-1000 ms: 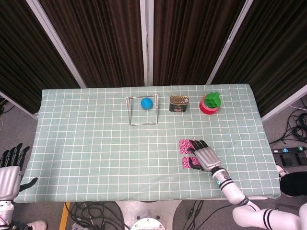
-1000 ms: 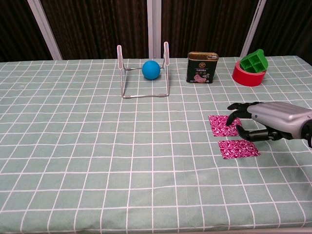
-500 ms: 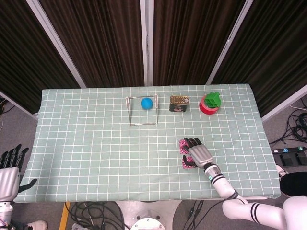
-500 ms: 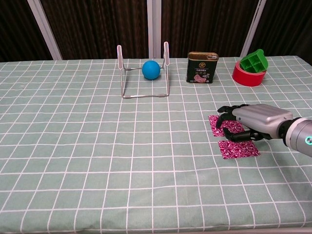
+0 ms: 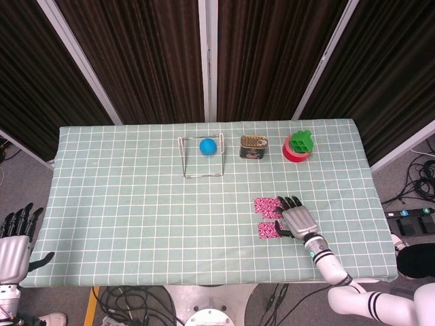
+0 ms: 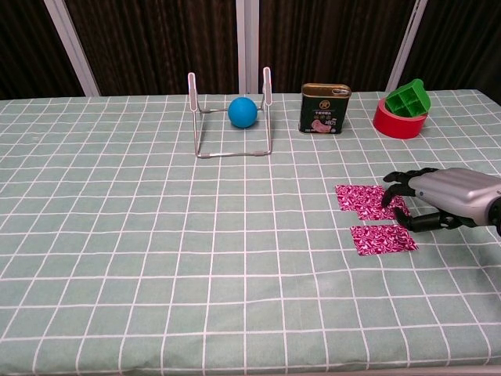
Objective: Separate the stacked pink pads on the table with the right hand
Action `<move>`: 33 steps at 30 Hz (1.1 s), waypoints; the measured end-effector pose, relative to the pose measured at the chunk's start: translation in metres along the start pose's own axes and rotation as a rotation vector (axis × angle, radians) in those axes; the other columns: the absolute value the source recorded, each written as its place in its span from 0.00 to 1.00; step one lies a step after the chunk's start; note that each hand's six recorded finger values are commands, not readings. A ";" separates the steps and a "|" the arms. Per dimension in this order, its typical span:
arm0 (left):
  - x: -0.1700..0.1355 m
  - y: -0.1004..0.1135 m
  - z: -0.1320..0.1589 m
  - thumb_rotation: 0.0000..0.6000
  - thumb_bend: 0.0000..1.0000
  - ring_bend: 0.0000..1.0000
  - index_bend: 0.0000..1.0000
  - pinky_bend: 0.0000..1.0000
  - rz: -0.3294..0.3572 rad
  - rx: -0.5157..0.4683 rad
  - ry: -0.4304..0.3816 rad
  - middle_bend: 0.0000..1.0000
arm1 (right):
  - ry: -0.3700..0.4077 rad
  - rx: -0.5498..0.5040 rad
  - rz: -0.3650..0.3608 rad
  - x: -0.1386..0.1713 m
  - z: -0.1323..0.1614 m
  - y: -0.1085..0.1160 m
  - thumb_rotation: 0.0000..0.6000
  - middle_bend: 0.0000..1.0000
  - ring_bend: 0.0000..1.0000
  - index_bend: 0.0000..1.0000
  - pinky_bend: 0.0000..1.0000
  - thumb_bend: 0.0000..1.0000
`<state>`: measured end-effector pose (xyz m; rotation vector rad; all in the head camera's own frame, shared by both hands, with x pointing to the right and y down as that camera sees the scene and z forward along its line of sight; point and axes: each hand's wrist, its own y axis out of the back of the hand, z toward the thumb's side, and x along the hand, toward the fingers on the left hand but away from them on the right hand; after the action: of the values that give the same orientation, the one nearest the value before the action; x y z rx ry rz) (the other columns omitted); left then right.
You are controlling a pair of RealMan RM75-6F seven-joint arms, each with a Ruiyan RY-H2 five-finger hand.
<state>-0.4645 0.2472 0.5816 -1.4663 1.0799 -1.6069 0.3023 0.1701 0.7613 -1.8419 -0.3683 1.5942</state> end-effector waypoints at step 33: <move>-0.004 -0.003 -0.006 1.00 0.07 0.06 0.14 0.08 -0.006 -0.002 0.012 0.05 | 0.053 -0.034 0.006 -0.007 0.024 0.001 0.17 0.00 0.00 0.23 0.00 0.55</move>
<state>-0.4695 0.2527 0.5827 -1.4638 1.0851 -1.6211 0.2779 0.1720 0.7653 -1.9091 -0.3688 1.5484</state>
